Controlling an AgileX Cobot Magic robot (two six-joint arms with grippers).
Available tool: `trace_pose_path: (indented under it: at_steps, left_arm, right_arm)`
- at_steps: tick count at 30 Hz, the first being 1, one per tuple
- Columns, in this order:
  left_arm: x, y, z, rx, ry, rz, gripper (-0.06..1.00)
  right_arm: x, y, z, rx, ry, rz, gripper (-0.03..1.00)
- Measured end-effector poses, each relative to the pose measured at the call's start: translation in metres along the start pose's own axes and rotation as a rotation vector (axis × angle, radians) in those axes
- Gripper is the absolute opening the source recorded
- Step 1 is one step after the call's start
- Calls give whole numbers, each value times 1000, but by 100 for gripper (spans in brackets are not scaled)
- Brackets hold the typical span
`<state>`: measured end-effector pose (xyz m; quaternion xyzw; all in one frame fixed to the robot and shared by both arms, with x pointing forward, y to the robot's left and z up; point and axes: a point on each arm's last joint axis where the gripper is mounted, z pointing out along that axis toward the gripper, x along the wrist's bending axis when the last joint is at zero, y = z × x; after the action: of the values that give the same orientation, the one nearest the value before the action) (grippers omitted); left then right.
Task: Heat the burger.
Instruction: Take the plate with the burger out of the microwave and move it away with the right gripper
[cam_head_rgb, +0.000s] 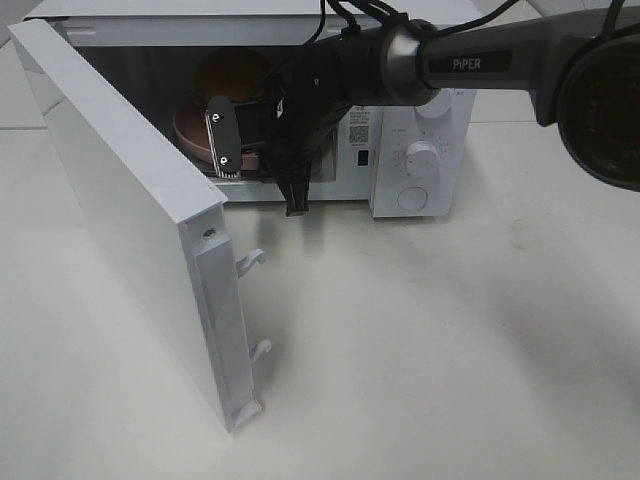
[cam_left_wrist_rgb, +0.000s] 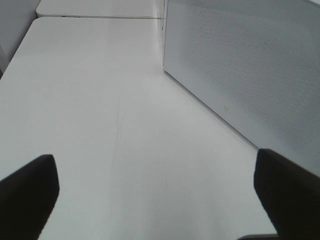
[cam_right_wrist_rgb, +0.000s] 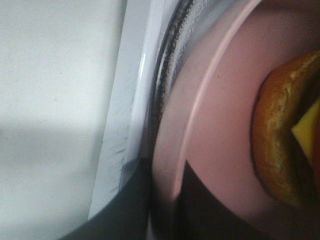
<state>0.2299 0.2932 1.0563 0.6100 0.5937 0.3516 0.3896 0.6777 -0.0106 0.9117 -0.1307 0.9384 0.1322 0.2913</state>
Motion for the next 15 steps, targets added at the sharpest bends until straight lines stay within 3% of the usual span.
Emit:
trace_pose_path:
  at_steps: [15]
  left_arm:
    - [0, 0, 0, 0, 0, 0, 98]
  right_arm:
    - [8, -1, -16, -22, 42, -84, 9]
